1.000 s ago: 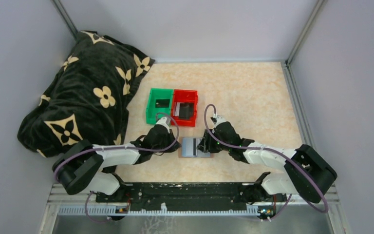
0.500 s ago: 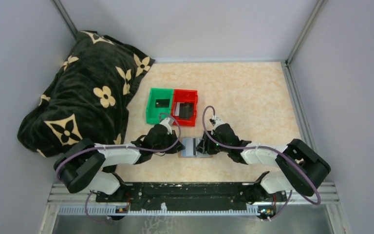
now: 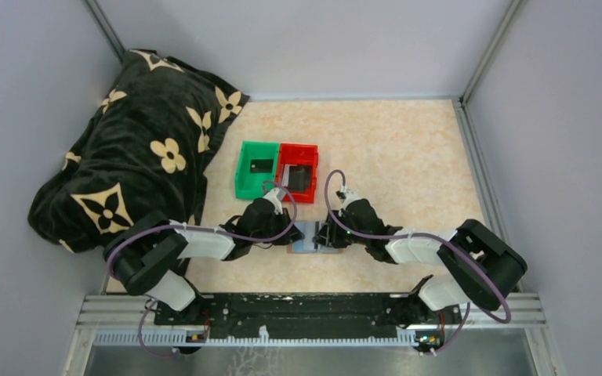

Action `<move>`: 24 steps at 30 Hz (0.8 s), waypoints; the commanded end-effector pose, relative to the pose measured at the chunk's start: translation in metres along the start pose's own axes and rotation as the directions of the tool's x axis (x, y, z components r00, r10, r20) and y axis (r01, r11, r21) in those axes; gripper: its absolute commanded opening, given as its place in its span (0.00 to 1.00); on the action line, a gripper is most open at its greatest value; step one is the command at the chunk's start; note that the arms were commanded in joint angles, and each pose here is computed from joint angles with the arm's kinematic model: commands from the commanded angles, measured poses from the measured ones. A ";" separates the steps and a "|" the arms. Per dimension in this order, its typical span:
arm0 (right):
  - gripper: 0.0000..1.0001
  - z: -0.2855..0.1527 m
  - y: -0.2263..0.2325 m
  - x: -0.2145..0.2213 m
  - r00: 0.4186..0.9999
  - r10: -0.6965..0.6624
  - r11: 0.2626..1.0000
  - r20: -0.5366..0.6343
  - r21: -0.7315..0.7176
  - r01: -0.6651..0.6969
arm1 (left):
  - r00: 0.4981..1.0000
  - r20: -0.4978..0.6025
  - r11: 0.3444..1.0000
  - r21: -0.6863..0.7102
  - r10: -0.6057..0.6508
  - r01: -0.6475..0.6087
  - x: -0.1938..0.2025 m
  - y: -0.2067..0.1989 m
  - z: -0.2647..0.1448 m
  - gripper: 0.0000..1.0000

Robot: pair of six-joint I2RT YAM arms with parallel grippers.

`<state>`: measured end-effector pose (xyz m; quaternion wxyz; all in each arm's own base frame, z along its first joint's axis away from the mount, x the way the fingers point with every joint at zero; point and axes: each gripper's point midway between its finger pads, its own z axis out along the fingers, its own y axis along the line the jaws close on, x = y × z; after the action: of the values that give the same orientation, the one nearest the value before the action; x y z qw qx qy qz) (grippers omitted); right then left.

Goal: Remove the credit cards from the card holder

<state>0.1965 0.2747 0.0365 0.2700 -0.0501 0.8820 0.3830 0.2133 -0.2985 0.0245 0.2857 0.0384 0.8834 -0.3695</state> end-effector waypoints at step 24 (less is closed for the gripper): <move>0.00 -0.039 -0.020 -0.041 0.990 -0.024 0.997 0.140 0.082 0.013 | 0.998 -0.052 0.995 -0.101 0.018 -0.023 0.018 0.026 -0.003 0.10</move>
<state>0.2039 0.2410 0.0500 0.2915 -0.0174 0.8846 0.3635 0.2166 -0.3026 0.0246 0.2877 0.0356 0.8806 -0.3749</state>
